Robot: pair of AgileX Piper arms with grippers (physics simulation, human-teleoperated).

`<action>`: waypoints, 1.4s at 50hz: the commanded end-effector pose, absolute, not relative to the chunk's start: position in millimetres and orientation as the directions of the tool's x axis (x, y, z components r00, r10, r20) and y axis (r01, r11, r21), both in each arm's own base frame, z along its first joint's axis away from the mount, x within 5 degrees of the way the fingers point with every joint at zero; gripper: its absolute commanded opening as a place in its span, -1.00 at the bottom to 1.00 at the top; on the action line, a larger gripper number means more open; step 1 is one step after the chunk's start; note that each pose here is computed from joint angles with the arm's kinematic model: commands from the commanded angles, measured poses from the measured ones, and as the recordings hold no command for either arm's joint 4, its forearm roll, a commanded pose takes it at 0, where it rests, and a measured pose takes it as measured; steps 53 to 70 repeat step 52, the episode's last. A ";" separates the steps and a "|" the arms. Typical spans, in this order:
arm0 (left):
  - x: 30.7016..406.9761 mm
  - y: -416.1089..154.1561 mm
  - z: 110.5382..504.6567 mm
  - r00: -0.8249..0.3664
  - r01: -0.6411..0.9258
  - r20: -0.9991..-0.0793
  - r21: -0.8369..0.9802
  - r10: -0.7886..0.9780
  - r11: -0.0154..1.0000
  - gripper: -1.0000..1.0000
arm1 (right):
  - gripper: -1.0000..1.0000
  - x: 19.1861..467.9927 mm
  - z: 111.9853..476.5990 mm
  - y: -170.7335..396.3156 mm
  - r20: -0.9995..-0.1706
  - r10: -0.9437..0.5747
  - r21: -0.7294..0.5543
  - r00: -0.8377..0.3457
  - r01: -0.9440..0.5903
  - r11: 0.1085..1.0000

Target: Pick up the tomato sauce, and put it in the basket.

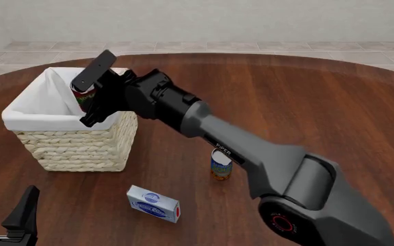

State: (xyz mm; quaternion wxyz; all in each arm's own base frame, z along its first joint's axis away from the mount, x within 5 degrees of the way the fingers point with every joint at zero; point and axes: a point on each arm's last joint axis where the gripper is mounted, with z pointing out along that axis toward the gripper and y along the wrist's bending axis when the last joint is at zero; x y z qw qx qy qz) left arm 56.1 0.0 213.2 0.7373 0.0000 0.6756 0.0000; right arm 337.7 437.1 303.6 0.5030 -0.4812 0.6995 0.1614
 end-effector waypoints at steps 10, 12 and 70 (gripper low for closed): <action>56.1 0.0 213.2 0.087 0.000 -0.996 0.000 0.000 1.000 1.00 | 1.00 338.7 304.2 437.3 -0.867 -0.497 -0.243 -0.043 -0.833 0.497; 56.1 0.0 213.2 0.087 0.000 -0.996 0.000 0.000 1.000 1.00 | 1.00 337.7 303.8 437.4 -0.867 -0.497 -0.242 -0.044 -0.834 0.496; 56.1 0.0 213.2 0.087 0.000 -0.996 0.000 0.000 1.000 1.00 | 1.00 308.0 348.5 421.0 -0.891 -0.454 -0.267 0.023 -0.836 0.480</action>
